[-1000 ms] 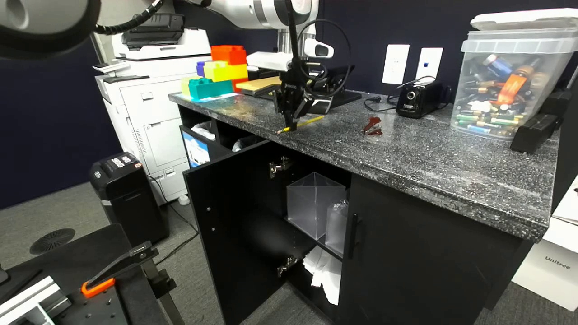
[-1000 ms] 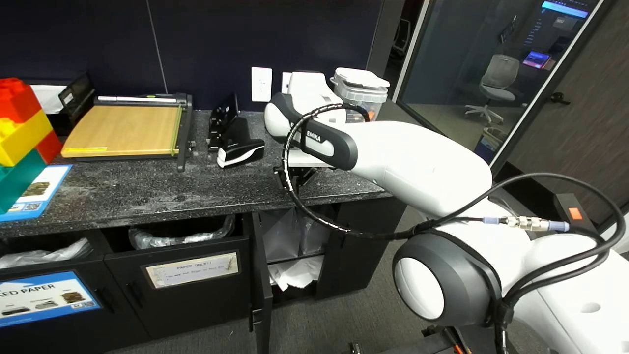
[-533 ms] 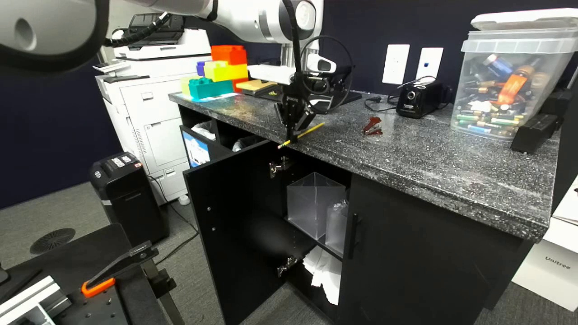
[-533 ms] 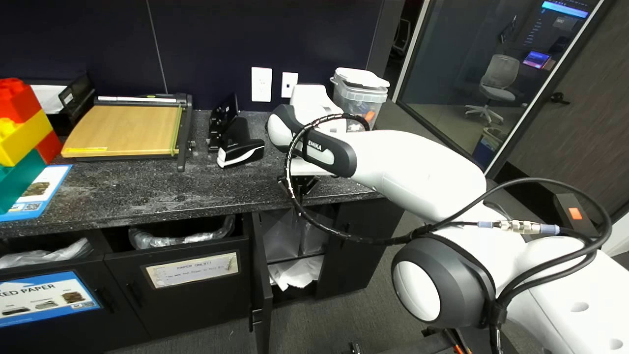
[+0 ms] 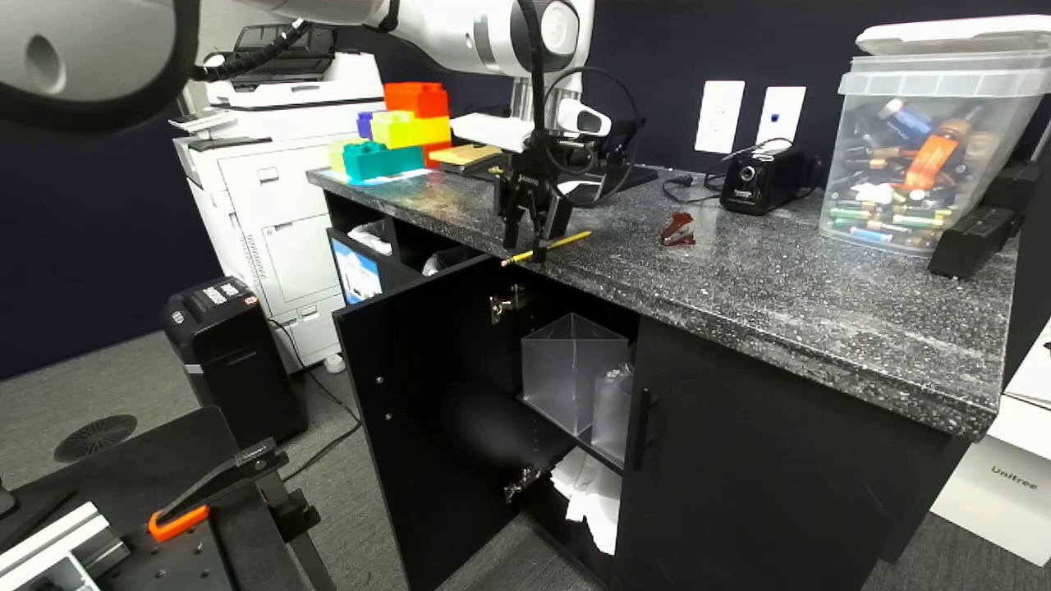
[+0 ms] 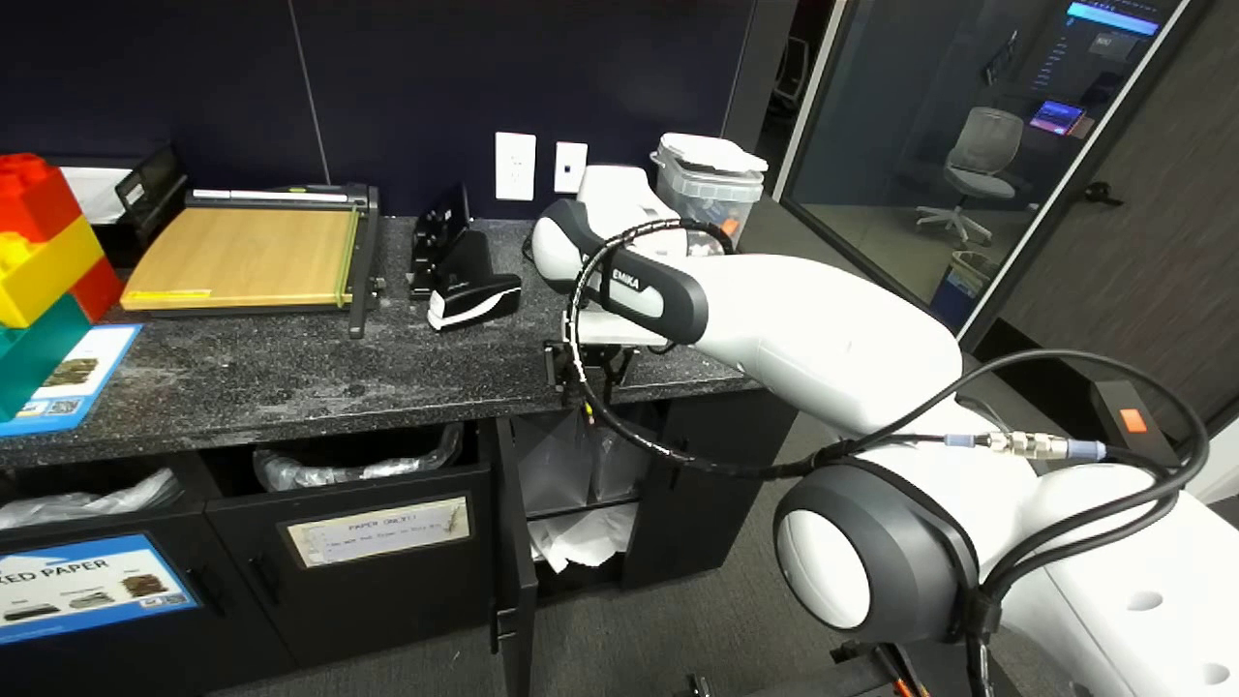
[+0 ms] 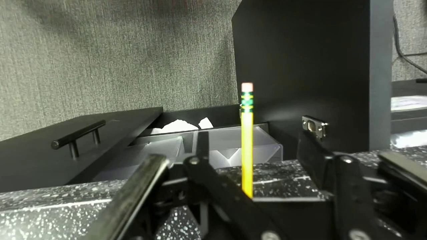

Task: Move the pencil to the left

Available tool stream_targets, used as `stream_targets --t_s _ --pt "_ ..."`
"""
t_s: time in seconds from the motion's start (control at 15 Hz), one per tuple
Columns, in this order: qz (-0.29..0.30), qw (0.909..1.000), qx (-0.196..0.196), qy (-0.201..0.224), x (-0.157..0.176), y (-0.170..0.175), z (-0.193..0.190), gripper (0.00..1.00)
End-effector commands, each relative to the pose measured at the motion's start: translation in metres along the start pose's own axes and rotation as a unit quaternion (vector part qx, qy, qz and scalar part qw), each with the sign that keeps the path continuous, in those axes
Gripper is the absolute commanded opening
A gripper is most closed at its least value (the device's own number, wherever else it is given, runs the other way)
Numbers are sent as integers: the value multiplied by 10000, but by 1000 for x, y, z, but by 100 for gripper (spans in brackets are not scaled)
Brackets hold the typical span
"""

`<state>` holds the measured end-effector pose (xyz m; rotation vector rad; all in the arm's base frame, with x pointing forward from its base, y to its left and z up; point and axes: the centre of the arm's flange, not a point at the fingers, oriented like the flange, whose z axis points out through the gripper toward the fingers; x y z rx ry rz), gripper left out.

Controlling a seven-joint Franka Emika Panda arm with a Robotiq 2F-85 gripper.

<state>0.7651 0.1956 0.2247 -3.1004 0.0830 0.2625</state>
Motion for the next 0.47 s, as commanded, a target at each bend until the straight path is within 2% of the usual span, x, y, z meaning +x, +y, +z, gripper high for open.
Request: stream_targets --t_s 0.0,0.13,0.2,0.27,0.4 --pt "150 9993 298 -186 58 -12 -50 99" --pt "223 9984 428 -279 42 5 -83 100" --pt "565 9968 313 -475 31 23 -101 100" --pt "226 9994 188 -155 -8 19 -52 100" --pt "420 9986 185 -263 -14 37 -80 100"
